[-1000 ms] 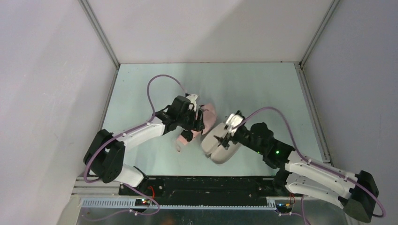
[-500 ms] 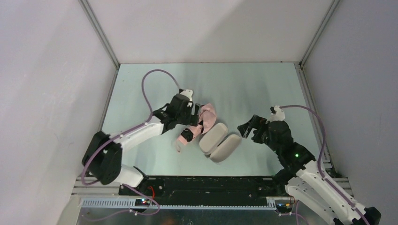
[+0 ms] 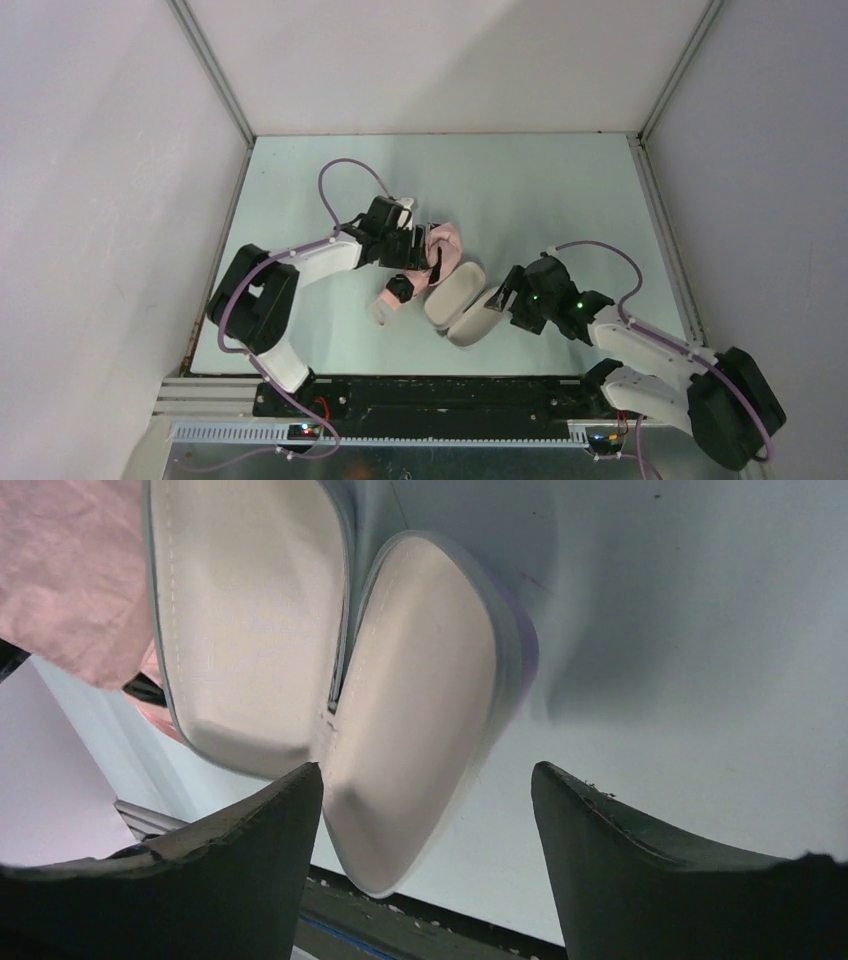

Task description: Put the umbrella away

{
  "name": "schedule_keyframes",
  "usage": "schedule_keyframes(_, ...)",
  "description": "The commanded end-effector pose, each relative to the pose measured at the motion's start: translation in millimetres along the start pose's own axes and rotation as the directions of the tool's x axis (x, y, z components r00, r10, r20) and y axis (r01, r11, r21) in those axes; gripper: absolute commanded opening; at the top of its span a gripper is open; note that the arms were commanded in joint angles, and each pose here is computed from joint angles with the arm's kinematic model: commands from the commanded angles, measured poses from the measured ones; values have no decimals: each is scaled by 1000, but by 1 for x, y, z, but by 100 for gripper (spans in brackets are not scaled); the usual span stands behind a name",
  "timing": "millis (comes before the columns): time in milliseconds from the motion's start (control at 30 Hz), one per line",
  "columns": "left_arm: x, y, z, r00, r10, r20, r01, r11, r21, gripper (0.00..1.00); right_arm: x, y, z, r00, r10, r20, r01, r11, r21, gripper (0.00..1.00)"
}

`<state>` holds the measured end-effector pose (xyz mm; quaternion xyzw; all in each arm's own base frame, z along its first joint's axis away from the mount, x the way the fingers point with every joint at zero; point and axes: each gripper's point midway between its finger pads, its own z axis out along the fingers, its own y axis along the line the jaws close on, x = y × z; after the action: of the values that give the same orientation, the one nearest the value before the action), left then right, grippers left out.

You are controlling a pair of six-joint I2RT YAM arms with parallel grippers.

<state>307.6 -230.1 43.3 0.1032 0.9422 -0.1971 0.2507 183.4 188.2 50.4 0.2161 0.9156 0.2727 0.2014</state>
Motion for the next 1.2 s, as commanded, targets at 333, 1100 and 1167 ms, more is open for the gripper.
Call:
schedule_keyframes(333, 4, -14, 7, 998, -49, -27, 52, 992, 119, 1, -1, 40, 35, 997, 65, -37, -69, 991, -118, 22)
schedule_keyframes(1100, -20, -107, -102, 979, -84, 183, 15, 938, 346, 0, -36, 28, 1, 997, 15, 73, -14, 1000, -14, 0)
schedule_keyframes(1167, -11, -112, -90, 984, -117, 137, 59, 929, 366, 0, -34, 28, 3, 997, 30, 65, -29, 999, -13, 0)
